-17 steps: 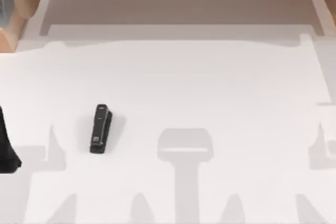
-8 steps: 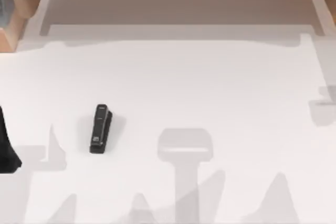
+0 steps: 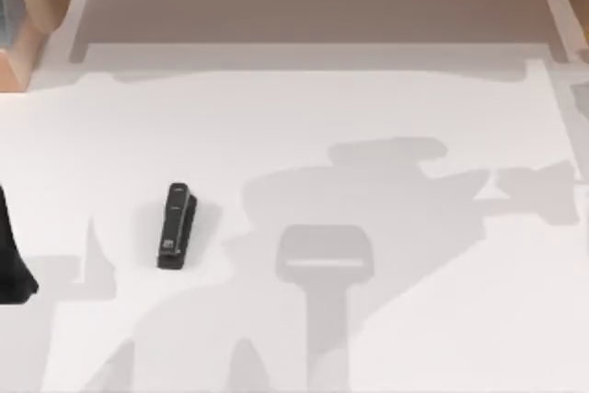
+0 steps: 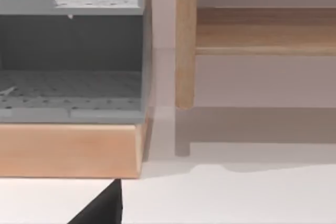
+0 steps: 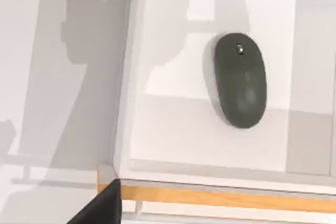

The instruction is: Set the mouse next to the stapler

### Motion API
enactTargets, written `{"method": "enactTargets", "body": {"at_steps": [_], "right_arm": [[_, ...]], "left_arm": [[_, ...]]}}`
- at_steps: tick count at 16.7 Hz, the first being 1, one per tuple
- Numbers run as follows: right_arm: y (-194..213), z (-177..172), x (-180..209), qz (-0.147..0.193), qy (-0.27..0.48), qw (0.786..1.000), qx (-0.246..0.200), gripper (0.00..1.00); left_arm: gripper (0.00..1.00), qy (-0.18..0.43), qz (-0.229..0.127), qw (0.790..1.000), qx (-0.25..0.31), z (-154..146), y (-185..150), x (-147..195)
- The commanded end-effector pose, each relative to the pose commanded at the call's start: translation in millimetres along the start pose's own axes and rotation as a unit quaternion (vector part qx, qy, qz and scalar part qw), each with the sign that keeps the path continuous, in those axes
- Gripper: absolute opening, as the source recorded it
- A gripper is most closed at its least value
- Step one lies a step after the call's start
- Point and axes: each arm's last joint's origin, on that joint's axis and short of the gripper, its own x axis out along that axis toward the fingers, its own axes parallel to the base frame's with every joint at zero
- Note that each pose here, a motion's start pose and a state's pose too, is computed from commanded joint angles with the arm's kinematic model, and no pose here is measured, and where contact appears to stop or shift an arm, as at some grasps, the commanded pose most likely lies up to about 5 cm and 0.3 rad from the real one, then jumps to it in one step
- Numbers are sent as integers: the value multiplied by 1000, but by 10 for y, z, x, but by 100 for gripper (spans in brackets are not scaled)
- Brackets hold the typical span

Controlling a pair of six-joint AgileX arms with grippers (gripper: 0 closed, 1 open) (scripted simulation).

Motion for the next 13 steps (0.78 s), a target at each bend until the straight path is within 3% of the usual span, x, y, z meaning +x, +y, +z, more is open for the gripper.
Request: {"method": "enactTargets", "body": {"at_steps": [4, 8, 13], "right_arm": [[-422, 302, 908, 42, 96, 994, -21, 100], [-628, 267, 1740, 87, 159, 983, -38, 100], [-665, 180, 2205, 112, 183, 976, -48, 100]], "left_arm": [[100, 0, 0, 1000, 0, 0, 0, 0], [100, 0, 0, 1000, 0, 0, 0, 0], [100, 0, 0, 1000, 0, 0, 0, 0]]}}
